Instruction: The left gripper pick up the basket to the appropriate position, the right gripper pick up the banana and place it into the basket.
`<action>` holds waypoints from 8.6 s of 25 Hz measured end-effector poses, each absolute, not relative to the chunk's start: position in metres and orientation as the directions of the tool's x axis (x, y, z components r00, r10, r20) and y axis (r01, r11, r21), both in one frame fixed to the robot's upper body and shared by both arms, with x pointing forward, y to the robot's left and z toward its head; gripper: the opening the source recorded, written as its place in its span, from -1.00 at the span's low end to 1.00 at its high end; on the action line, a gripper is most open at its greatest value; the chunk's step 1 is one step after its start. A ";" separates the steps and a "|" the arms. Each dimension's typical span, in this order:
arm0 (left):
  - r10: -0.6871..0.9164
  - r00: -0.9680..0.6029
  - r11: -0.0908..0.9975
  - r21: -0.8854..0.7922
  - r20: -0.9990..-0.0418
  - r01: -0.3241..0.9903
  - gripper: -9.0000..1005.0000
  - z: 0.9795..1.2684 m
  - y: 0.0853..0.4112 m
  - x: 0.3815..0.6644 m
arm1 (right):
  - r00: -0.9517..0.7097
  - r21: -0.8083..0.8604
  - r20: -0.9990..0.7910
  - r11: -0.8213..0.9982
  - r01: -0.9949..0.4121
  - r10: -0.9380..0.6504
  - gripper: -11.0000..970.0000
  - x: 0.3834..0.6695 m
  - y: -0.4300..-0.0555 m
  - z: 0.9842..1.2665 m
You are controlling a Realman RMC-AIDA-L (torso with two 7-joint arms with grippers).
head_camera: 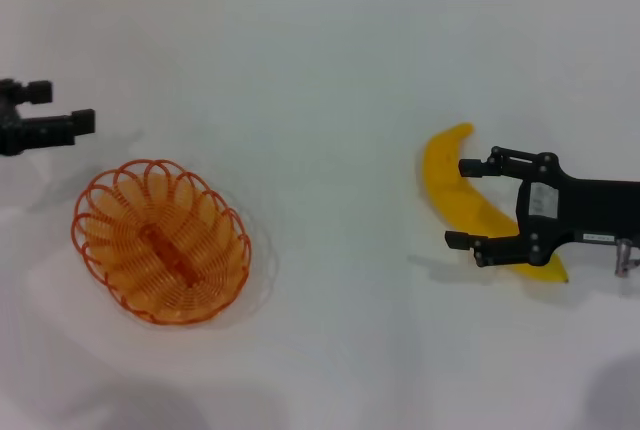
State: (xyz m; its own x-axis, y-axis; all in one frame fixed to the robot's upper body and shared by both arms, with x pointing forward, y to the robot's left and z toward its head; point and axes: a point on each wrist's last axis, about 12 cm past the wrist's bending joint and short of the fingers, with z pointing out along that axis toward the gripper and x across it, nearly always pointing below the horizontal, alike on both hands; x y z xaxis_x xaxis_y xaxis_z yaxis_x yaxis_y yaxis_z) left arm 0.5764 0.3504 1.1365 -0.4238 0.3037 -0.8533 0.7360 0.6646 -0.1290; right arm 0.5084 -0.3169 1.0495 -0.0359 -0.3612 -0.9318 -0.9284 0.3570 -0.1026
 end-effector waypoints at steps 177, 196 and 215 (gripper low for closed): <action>0.730 -0.278 0.353 -0.004 -0.624 0.936 0.59 1.143 0.217 0.634 | -0.028 -0.094 -0.950 0.371 -0.924 -0.310 0.83 0.520 -0.311 1.061; 0.781 -0.328 0.400 0.021 -0.531 0.916 0.37 1.129 0.197 0.640 | -0.022 -0.100 -0.950 0.368 -0.925 -0.312 0.83 0.523 -0.309 1.062; 0.775 -0.352 0.415 0.003 -0.525 0.910 -0.82 1.126 0.191 0.640 | -0.022 -0.098 -0.951 0.367 -0.925 -0.309 0.83 0.522 -0.309 1.062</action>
